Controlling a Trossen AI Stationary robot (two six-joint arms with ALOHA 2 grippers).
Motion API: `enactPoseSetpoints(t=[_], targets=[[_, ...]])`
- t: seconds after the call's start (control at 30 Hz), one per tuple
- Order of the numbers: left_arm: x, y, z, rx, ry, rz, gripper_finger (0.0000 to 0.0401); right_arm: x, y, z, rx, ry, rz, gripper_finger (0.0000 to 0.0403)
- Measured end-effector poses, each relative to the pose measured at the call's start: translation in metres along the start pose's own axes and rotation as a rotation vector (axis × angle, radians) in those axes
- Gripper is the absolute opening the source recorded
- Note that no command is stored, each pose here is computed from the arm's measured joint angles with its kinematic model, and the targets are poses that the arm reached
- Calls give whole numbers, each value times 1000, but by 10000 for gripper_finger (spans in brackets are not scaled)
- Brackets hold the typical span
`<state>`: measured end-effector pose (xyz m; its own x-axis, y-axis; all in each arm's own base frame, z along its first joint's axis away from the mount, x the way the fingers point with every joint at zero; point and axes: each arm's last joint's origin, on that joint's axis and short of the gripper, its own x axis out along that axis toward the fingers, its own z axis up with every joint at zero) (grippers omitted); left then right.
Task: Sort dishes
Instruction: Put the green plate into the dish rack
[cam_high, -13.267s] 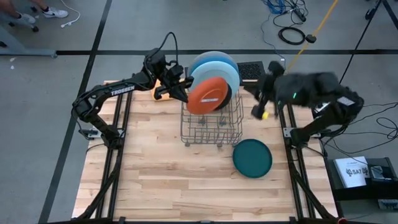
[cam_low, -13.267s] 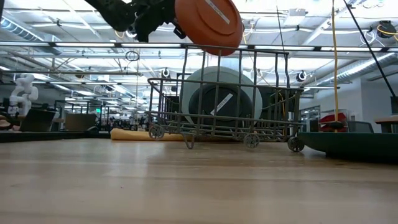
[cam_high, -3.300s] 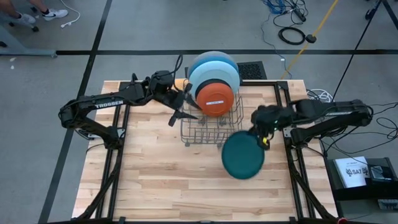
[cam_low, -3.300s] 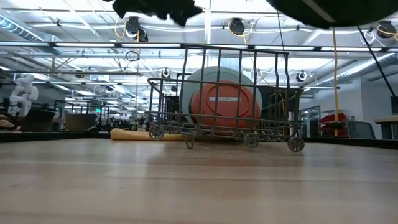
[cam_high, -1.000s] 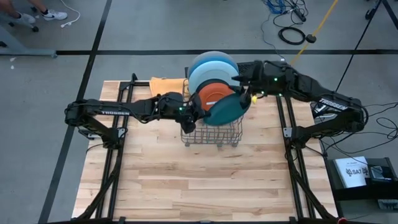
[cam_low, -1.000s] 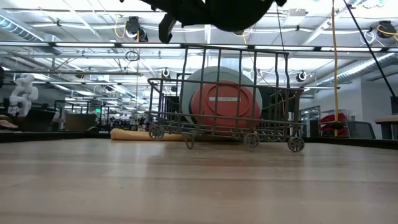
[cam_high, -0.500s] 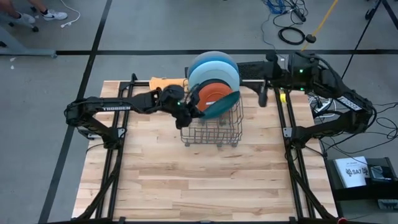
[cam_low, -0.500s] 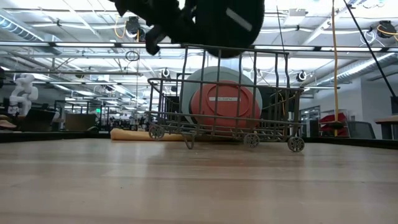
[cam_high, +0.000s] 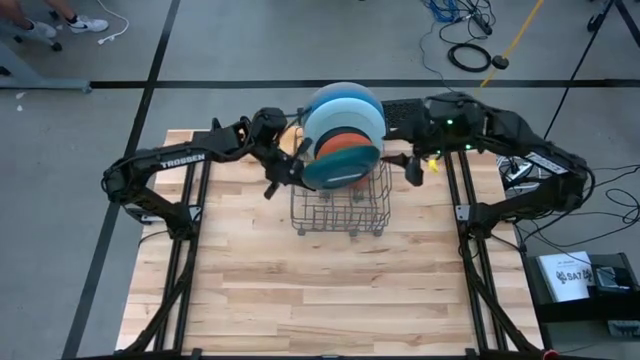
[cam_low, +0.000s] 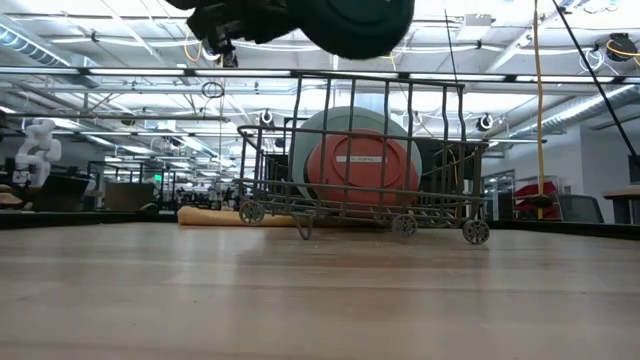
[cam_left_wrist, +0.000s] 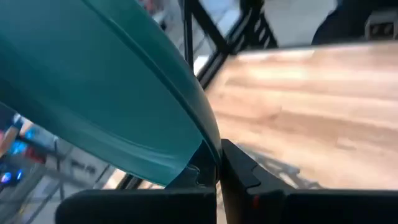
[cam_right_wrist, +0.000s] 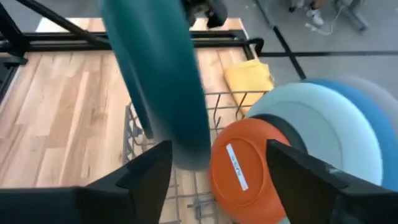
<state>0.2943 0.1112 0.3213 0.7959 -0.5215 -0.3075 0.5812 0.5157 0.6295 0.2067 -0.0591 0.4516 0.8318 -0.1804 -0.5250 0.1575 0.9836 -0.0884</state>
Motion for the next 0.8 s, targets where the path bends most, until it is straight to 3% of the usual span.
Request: enactPoseSetpoints(t=[0.2,0.43,0.6,0.8], targets=[[-11,2,-3,-55,-118,-27,1,33,1,4,6,31,128,271],[-13,2,-3,-72,-149,-40,0,67,1,13,-33,-30,233,261],[-13,1,-4,-136,-140,-46,0,70,2,14,-58,-44,281,212],[-14,8,-6,-307,-51,29,12,67,2,14,-71,-54,295,96]])
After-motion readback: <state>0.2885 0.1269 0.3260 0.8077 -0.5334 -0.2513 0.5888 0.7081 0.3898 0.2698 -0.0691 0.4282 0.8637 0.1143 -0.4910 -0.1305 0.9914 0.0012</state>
